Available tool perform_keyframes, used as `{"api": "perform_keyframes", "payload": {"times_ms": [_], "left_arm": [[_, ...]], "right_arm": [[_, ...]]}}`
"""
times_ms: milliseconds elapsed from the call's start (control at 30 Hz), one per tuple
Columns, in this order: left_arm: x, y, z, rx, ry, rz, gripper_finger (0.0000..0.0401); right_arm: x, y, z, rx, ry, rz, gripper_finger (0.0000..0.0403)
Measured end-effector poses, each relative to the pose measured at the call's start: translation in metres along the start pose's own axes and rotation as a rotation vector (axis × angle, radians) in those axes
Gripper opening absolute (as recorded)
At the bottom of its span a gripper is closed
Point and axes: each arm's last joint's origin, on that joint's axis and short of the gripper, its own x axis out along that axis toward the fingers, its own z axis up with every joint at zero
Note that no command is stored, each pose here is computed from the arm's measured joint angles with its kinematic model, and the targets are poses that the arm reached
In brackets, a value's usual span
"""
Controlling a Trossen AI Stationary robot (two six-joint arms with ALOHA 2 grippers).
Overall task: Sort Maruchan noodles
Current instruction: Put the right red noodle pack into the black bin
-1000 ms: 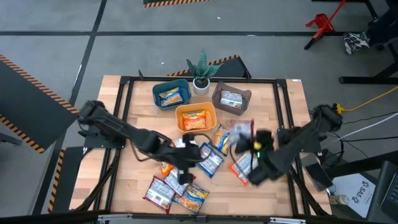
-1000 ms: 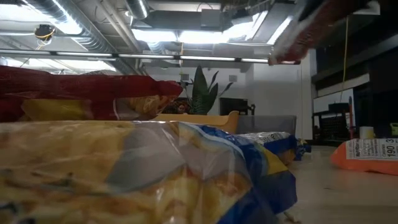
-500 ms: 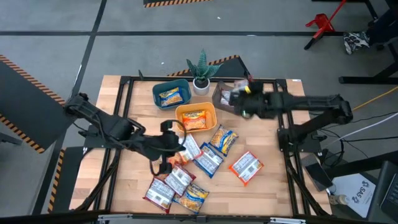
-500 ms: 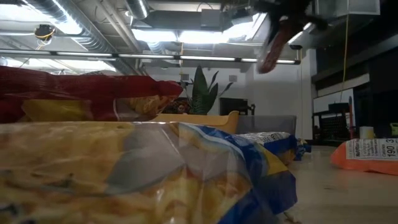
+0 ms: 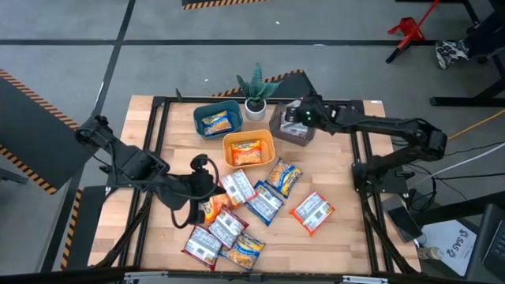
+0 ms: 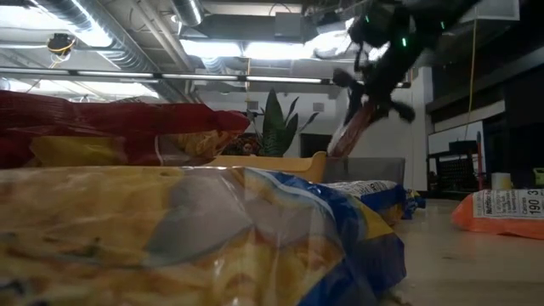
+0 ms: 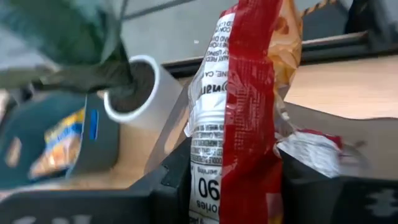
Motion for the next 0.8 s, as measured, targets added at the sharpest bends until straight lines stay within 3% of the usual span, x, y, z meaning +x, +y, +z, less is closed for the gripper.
{"api": "perform_keyframes", "payload": {"times_ms": [267, 567, 800], "left_arm": [[0.000, 0.001, 0.000, 0.003, 0.003, 0.007, 0.0000], [0.000, 0.002, 0.000, 0.002, -0.017, 0.056, 0.0000], [0.000, 0.002, 0.000, 0.001, -0.018, 0.058, 0.0000]], "right_arm": [[0.022, -0.033, -0.026, 0.153, -0.041, 0.153, 0.0107], [0.024, -0.041, -0.031, 0.106, -0.049, 0.074, 0.0118], [0.024, -0.040, -0.031, 0.048, -0.027, 0.088, 0.0171]]}}
